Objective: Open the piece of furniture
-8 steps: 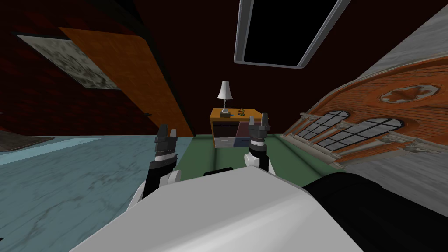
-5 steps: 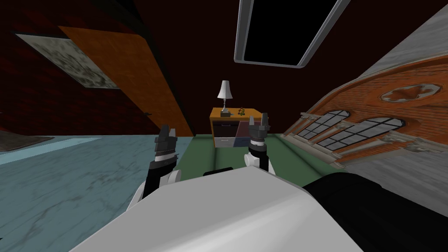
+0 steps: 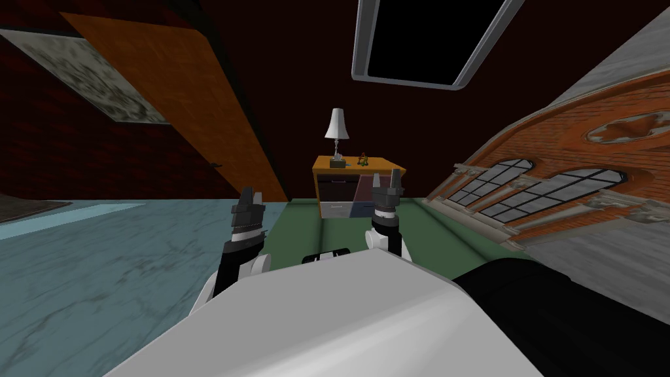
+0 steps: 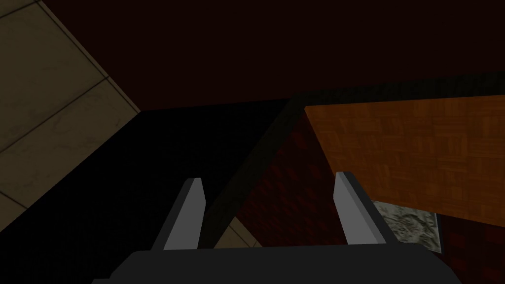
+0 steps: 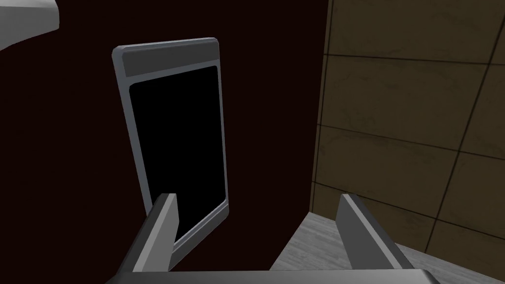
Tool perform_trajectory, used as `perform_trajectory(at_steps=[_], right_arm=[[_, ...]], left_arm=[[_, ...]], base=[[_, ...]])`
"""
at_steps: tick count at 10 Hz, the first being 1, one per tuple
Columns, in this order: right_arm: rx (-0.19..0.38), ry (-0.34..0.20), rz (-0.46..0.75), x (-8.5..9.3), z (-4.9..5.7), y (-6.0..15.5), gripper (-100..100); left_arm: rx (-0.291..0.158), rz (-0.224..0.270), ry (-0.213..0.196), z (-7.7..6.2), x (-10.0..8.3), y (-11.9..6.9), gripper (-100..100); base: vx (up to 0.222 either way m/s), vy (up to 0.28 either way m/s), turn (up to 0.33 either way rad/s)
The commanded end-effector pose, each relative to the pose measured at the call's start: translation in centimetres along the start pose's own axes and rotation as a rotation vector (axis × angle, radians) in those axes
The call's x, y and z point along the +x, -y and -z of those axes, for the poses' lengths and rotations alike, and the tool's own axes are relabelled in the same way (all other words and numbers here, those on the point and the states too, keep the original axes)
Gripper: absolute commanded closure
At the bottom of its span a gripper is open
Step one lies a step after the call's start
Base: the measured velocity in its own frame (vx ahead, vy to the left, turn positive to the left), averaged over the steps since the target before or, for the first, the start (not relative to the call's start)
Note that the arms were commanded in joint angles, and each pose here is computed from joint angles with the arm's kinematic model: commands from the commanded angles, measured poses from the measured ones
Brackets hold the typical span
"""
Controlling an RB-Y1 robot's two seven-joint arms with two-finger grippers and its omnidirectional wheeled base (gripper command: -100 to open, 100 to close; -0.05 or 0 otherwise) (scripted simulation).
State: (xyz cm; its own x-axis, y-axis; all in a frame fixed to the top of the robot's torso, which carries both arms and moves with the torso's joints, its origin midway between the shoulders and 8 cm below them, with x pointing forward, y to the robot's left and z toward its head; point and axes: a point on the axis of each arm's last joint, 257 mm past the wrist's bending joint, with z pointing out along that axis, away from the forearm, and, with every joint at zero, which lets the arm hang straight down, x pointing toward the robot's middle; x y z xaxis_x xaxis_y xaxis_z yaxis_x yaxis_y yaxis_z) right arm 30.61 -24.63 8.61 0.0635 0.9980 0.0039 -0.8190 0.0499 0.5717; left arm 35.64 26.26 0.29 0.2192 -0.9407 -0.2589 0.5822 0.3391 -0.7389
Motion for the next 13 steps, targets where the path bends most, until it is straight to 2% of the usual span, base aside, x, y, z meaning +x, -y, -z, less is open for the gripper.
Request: perform_trajectory(at_steps=[1, 2, 7, 8, 10, 13], right_arm=[[0.000, 0.000, 0.000, 0.0, 0.0, 0.0, 0], [0.009, -0.043, 0.029, 0.6, 0.1, 0.4, -100], [0.043, -0.194, 0.233, 1.9, 0.9, 2.9, -100], [0.043, -0.195, 0.240, 1.9, 0.9, 2.9, -100], [0.055, -0.240, 0.351, 2.0, 1.2, 4.3, -100], [0.057, -0.260, 0.434, 1.9, 1.4, 5.1, -100]], left_arm=[[0.000, 0.000, 0.000, 0.0, 0.0, 0.0, 0], [0.000, 0.000, 0.000, 0.0, 0.0, 0.0, 0], [-0.001, 0.000, 0.000, 0.0, 0.0, 0.0, 0], [-0.001, 0.000, 0.000, 0.0, 0.0, 0.0, 0], [-0.001, 0.000, 0.000, 0.0, 0.0, 0.0, 0], [-0.001, 0.000, 0.000, 0.0, 0.0, 0.0, 0]], base=[[0.000, 0.000, 0.000], [0.013, 0.008, -0.001], [0.039, 0.031, -0.004], [0.040, 0.031, -0.002], [0.049, 0.036, -0.005], [0.038, 0.030, -0.003]])
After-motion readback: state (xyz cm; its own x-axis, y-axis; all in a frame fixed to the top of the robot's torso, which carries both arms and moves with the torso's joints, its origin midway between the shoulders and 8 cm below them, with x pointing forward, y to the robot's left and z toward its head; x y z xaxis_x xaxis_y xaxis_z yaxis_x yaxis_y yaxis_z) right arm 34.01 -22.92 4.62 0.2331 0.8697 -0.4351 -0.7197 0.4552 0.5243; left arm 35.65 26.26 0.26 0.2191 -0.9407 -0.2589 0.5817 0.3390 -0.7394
